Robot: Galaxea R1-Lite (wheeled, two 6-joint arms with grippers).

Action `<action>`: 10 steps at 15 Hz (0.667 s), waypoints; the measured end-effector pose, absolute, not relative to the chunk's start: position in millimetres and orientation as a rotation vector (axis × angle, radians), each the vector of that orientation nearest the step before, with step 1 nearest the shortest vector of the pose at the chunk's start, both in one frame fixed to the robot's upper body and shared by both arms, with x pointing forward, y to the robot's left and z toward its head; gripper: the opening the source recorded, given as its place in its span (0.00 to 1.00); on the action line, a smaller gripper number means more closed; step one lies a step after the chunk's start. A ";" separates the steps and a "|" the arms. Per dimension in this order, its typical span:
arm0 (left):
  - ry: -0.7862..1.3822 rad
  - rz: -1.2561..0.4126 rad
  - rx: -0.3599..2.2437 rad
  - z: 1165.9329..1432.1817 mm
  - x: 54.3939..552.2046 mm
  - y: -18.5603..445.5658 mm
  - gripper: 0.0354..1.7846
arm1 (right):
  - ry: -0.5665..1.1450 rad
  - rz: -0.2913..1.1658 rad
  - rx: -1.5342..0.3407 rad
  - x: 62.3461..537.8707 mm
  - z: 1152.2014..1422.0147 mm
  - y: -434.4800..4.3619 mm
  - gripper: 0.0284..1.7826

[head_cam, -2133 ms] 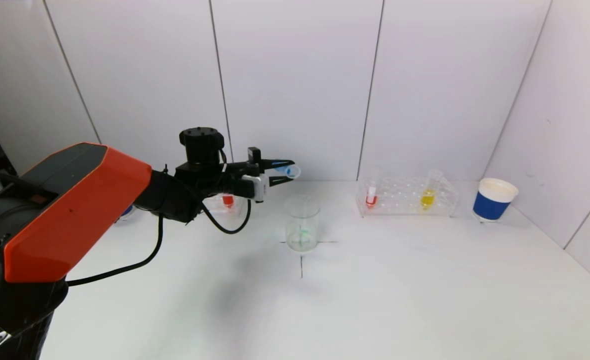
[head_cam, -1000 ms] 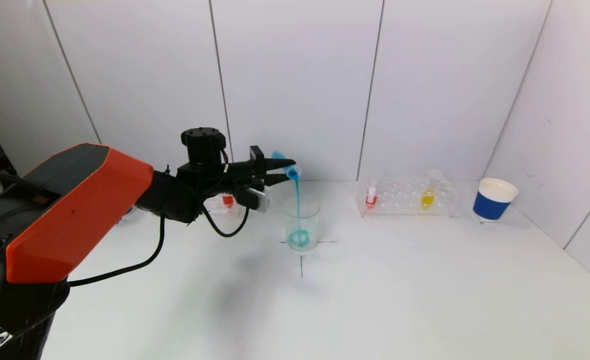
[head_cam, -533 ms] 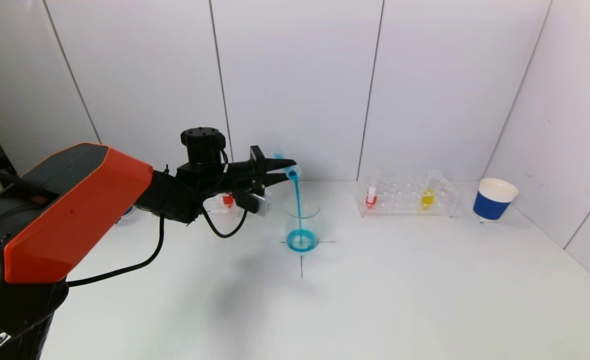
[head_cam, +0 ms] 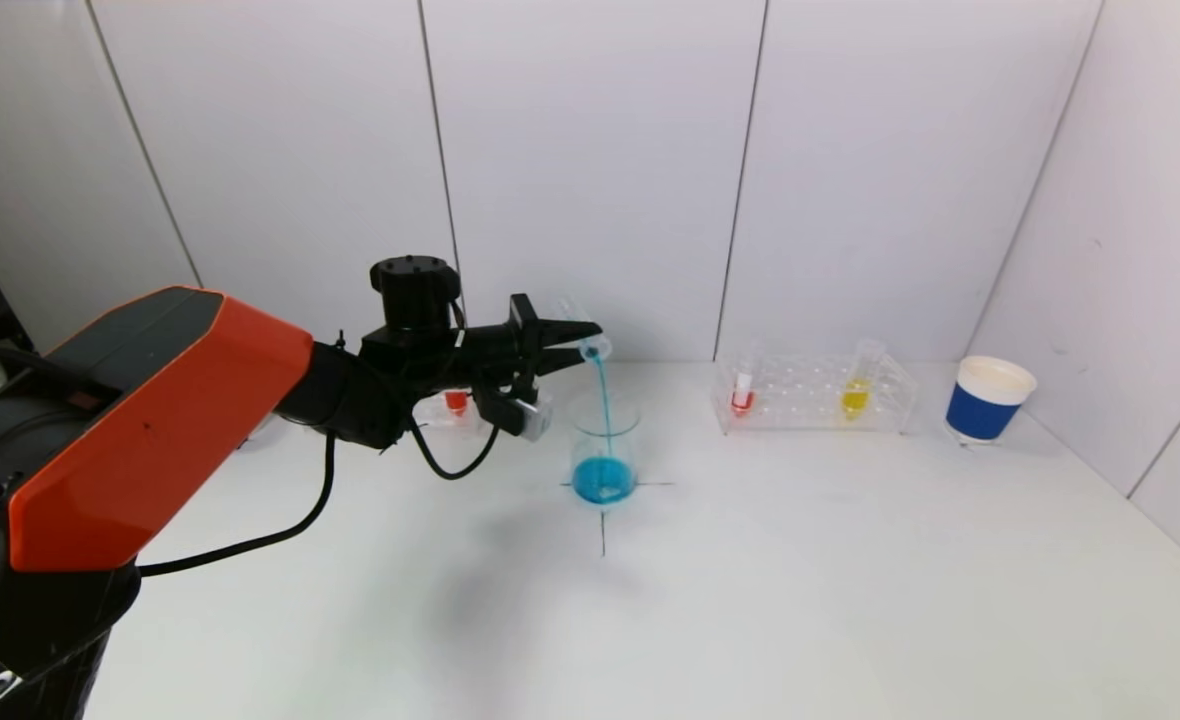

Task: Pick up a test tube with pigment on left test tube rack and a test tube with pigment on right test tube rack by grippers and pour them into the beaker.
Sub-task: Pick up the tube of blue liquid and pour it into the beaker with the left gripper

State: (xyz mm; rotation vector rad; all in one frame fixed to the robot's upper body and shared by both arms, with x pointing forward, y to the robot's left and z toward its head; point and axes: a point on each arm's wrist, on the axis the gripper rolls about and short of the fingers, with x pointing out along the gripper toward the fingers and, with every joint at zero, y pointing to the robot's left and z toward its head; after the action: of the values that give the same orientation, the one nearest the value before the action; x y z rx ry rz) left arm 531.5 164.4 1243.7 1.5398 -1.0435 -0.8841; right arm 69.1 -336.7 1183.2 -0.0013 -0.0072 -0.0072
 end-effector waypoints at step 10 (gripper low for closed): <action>-1.071 -0.864 1.576 1248.5 529.3 165.4 0.22 | -0.007 -0.008 -0.001 69.1 1183.2 -336.7 0.99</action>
State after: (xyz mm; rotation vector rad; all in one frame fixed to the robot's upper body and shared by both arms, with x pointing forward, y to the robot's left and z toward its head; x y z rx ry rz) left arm 529.3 165.4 1248.5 1.5758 -1.0708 -0.8636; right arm 69.1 -336.7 1183.2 -0.0012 -0.0072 -0.0077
